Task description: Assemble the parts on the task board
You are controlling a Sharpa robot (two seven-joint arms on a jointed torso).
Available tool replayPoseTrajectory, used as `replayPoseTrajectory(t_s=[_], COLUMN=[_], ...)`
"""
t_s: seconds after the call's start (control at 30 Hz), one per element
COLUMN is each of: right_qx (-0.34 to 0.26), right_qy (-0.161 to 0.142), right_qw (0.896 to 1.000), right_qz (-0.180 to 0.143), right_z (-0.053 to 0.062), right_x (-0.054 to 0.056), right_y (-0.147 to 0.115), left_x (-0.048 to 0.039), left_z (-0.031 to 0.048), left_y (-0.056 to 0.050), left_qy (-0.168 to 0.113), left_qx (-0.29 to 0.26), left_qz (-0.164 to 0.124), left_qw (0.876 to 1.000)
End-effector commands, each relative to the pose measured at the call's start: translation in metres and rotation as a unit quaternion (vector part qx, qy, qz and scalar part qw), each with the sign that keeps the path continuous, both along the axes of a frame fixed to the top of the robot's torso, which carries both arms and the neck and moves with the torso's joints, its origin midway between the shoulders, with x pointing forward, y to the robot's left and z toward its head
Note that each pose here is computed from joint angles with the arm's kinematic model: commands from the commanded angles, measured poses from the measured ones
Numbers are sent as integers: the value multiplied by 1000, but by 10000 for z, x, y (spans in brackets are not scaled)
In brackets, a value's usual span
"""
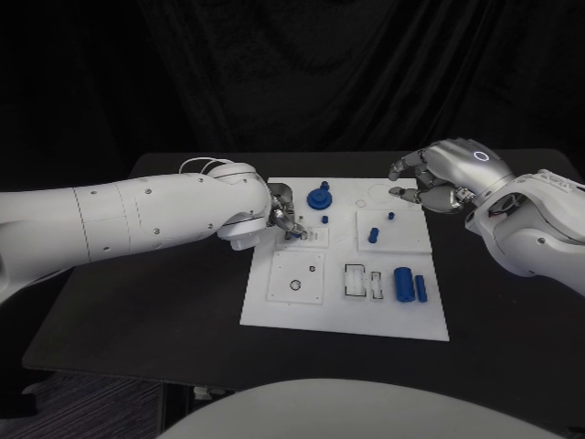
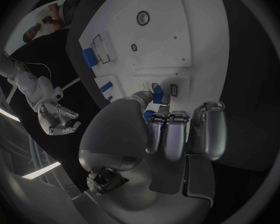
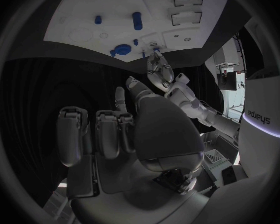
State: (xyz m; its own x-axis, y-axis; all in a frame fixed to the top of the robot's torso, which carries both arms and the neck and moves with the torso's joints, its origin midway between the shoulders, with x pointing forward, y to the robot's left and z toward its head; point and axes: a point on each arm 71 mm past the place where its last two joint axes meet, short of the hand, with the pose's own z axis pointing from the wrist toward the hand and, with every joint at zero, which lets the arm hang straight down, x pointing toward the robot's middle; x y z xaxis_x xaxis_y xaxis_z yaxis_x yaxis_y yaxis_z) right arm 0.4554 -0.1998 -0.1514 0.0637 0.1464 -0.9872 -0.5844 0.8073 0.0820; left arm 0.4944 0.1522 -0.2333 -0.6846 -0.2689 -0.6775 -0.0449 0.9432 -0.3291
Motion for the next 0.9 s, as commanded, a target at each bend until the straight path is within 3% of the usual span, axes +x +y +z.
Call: replayPoseTrajectory(t_s=[0.03,0.6,0.9], right_qx=[-1,-4,-5], right_qy=[0,5,7], right_qw=[1000,1000,1000], right_qz=[-9,-12,-13], right_z=[-11,-29,-37], right_x=[3,3,3], right_y=[-12,-18,-25], left_x=[0,-74,-72], left_z=[-5,-114,-144], left_y=[7,-23,-27], left_qy=[-16,-19,-24], left_qx=[-5,-23,-29], left_qz=[14,16,17], left_qw=[1000,999,999])
